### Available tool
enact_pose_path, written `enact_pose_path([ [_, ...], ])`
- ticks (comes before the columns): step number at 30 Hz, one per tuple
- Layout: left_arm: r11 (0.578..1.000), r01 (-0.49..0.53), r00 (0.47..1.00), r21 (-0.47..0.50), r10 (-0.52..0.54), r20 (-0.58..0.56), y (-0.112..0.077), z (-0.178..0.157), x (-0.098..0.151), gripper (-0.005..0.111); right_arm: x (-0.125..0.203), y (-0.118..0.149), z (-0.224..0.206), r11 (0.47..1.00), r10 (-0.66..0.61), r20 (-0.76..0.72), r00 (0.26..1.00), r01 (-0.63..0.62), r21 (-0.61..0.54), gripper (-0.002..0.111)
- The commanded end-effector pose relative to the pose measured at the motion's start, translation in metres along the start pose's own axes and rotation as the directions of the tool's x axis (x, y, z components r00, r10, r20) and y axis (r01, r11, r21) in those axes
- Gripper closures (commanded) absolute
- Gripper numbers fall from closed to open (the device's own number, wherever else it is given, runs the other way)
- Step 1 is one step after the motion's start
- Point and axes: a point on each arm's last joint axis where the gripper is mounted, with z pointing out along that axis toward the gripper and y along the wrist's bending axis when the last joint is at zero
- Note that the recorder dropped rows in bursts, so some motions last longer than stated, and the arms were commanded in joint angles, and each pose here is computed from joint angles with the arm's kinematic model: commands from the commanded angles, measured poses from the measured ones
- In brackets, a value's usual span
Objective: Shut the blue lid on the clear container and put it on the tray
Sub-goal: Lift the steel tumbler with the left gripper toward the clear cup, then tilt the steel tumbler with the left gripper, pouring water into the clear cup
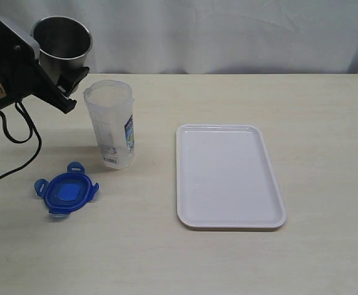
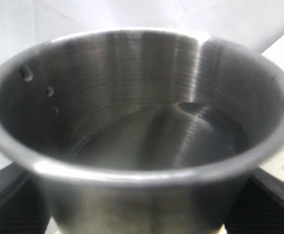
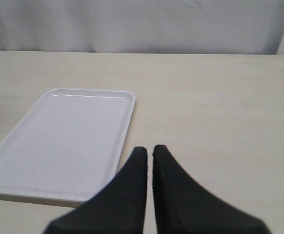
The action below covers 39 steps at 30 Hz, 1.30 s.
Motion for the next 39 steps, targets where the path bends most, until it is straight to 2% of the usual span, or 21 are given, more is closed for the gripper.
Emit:
enact_pose_path([
  [1, 0.999, -0.040, 0.997, -0.028, 0.041, 0.069, 0.005, 0.000, -0.012, 0.107, 0.001, -0.001, 0.000, 1.000, -0.001, 0.004, 1.000, 0.001, 0.009, 0.104],
  [9, 0.996, -0.093, 0.992, -0.003, 0.093, 0.086, -0.007, 0.005, -0.019, 0.107, 0.001, -0.001, 0.000, 1.000, -0.001, 0.004, 1.000, 0.001, 0.009, 0.104],
  [15, 0.994, -0.100, 0.992, -0.031, 0.102, 0.070, -0.005, 0.005, -0.019, 0.107, 0.001, -0.001, 0.000, 1.000, -0.001, 0.004, 1.000, 0.001, 0.009, 0.104],
  [26, 0.965, -0.260, 0.963, -0.042, 0.262, 0.056, -0.005, 0.005, -0.018, 0.107, 0.001, -0.001, 0.000, 1.000, -0.001, 0.004, 1.000, 0.001, 0.009, 0.104],
  [29, 0.963, -0.267, 0.961, -0.042, 0.269, 0.056, -0.005, 0.005, -0.018, 0.107, 0.001, -0.001, 0.000, 1.000, -0.001, 0.004, 1.000, 0.001, 0.009, 0.104],
  [39, 0.919, -0.391, 0.918, -0.049, 0.394, 0.050, -0.005, 0.005, -0.018, 0.107, 0.001, -0.001, 0.000, 1.000, -0.001, 0.004, 1.000, 0.001, 0.009, 0.104],
])
